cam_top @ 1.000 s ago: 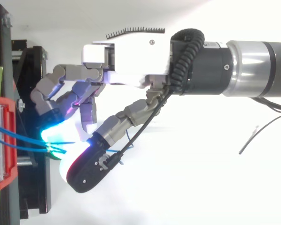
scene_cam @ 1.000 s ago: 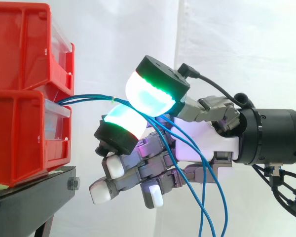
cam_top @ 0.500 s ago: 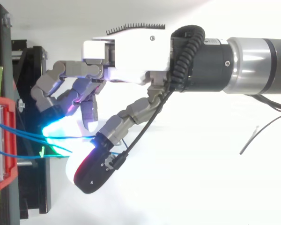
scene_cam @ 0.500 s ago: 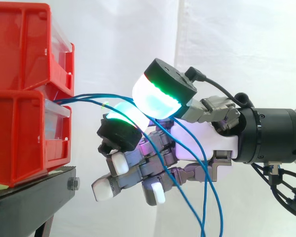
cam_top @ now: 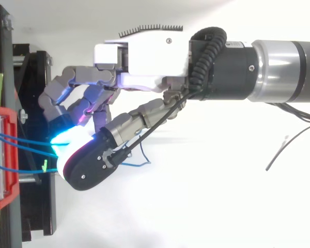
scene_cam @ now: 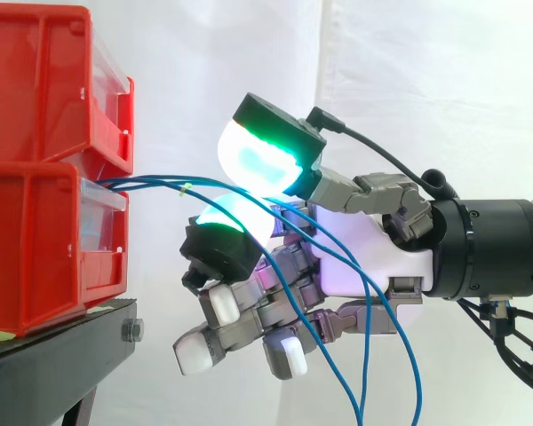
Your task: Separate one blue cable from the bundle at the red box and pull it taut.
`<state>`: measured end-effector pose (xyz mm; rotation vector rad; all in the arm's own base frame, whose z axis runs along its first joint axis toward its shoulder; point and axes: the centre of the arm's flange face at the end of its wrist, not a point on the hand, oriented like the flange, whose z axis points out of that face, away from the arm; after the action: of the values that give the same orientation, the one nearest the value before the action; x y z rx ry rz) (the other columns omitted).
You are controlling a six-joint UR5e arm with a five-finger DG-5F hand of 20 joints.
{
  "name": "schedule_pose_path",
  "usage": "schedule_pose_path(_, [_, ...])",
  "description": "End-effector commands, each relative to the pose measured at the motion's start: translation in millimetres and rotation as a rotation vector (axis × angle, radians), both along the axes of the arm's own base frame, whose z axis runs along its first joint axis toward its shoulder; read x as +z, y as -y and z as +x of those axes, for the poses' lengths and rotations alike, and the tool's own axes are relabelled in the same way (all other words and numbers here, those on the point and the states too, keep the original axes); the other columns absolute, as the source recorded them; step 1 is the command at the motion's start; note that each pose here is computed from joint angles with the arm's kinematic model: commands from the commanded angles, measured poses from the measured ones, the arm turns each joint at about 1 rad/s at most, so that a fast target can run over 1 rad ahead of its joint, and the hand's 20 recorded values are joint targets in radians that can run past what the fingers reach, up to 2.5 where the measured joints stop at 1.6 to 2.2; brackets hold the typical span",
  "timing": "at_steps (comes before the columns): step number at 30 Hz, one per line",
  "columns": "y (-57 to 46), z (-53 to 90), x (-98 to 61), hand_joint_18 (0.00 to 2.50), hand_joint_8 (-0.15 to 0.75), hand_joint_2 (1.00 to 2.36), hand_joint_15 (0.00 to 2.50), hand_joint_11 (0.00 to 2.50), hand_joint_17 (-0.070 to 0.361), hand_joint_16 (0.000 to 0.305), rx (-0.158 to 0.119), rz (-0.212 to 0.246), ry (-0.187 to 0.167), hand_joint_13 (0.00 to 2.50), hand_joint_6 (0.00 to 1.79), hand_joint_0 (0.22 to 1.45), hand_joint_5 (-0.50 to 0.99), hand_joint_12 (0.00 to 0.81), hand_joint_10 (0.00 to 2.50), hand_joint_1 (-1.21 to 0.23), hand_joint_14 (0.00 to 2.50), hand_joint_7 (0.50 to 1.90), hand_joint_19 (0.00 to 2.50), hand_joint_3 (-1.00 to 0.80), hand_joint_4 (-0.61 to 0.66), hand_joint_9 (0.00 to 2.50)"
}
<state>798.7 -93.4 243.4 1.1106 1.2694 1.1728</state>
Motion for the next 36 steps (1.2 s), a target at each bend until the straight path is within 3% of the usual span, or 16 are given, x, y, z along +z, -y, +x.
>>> schedule_pose_path(1, [-1.4, 1.4, 2.3, 0.91, 0.346, 1.0, 0.5, 0.83, 0.106, 0.047, 0.0, 0.001, 0.009, 0.84, 0.8, 0.6, -0.15, 0.368, 0.03, -0.59, 0.02, 1.17, 0.79, -0.5, 0.14, 1.07])
schedule_pose_path(16, [1.9, 0.2, 1.5, 0.9, 0.331, 1.0, 0.49, 0.86, 0.107, 0.048, 0.0, 0.0, 0.001, 0.82, 0.82, 0.76, -0.18, 0.369, 0.03, -0.95, 0.02, 1.24, 0.74, -0.5, 0.12, 1.01])
schedule_pose_path(18, [1.9, 0.1, 1.3, 0.89, 0.331, 1.0, 0.5, 0.86, 0.107, 0.048, 0.0, 0.0, 0.0, 0.82, 0.82, 0.75, -0.18, 0.366, 0.03, -0.97, 0.02, 1.25, 0.74, -0.5, 0.13, 1.01])
schedule_pose_path(20, [1.9, 0.2, 1.5, 0.89, 0.329, 1.0, 0.51, 0.87, 0.107, 0.048, 0.0, 0.0, 0.001, 0.82, 0.82, 0.67, -0.18, 0.367, 0.03, -0.97, 0.02, 1.24, 0.75, -0.5, 0.13, 1.01])
schedule_pose_path(23, [0.6, 0.7, 1.8, 0.9, 0.336, 1.0, 0.5, 0.86, 0.111, 0.049, 0.002, 0.0, 0.004, 0.83, 0.83, 0.56, -0.18, 0.376, 0.03, -0.93, 0.02, 1.21, 0.77, -0.5, 0.14, 1.02])
schedule_pose_path(25, [1.8, 0.9, 2.5, 0.95, 0.361, 1.0, 0.5, 0.86, 0.123, 0.054, 0.0, 0.0, 0.006, 0.83, 0.8, 0.47, -0.17, 0.397, 0.03, -0.81, 0.02, 1.15, 0.75, -0.5, 0.16, 1.04])
schedule_pose_path(36, [0.6, 0.7, 1.8, 0.94, 0.357, 1.0, 0.48, 0.8, 0.121, 0.054, 0.002, -0.003, 0.004, 0.81, 0.7, 0.49, -0.13, 0.384, 0.03, -0.5, 0.02, 1.21, 0.76, -0.5, 0.17, 1.06])
